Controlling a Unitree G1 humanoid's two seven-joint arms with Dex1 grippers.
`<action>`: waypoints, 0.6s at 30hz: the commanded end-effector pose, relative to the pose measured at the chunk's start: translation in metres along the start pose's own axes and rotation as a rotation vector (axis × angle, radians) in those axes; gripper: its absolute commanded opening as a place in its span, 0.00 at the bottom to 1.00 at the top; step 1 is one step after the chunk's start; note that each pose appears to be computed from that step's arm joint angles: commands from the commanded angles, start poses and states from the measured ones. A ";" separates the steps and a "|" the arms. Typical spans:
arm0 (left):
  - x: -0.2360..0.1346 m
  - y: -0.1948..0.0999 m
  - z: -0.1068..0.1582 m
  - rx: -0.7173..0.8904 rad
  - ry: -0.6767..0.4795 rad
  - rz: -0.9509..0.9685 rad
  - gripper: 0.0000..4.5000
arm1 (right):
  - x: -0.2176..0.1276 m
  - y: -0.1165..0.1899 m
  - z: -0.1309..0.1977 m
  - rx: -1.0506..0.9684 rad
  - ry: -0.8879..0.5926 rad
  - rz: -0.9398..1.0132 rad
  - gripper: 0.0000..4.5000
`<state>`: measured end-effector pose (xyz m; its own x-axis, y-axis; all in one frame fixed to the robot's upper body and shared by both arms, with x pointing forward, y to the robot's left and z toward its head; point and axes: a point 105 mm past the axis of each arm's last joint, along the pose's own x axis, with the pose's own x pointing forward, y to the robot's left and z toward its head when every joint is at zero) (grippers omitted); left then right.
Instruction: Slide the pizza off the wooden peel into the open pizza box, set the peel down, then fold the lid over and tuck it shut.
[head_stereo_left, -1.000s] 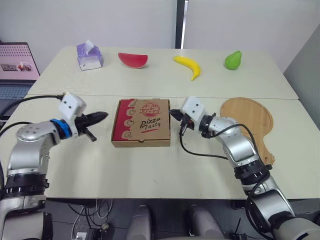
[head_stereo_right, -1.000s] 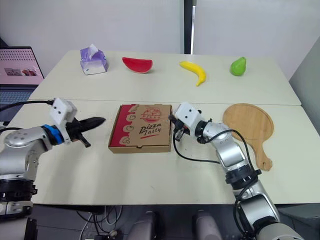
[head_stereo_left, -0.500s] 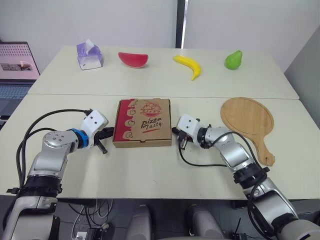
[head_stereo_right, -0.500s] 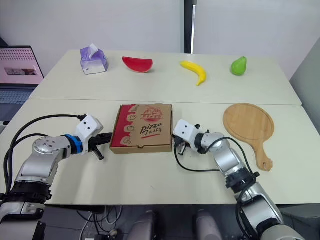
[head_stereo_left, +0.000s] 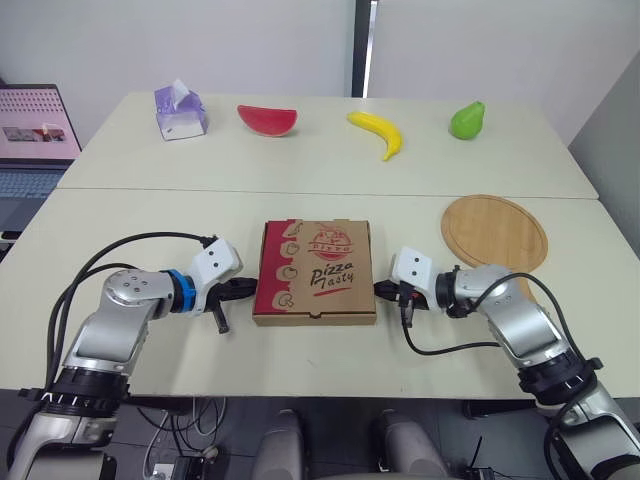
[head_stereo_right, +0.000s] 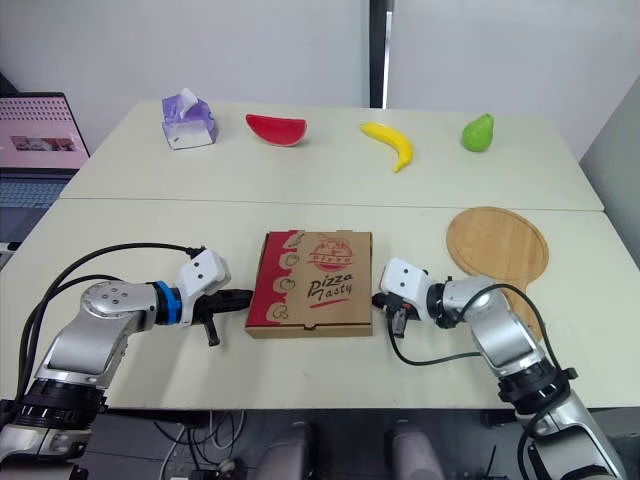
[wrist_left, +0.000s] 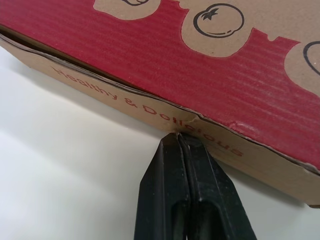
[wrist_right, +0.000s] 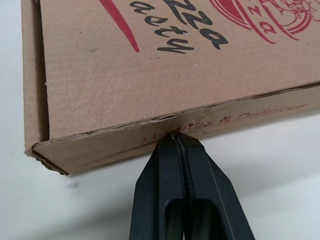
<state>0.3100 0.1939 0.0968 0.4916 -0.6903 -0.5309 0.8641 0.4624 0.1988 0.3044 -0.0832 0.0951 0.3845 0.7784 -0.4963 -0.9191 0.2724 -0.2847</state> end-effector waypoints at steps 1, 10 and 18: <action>0.015 -0.024 0.019 0.053 -0.076 -0.119 0.00 | 0.004 0.015 0.026 -0.046 -0.093 0.061 0.01; -0.009 0.002 0.002 0.017 -0.039 0.001 0.00 | -0.010 0.000 0.010 -0.065 -0.034 -0.016 0.01; -0.081 0.041 -0.017 -0.141 -0.120 0.275 0.14 | -0.085 -0.066 -0.006 -0.021 -0.058 -0.241 0.04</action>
<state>0.3025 0.2644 0.1144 0.6664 -0.6077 -0.4320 0.7244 0.6649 0.1821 0.3272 -0.1578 0.1209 0.5476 0.7071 -0.4473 -0.8341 0.4195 -0.3581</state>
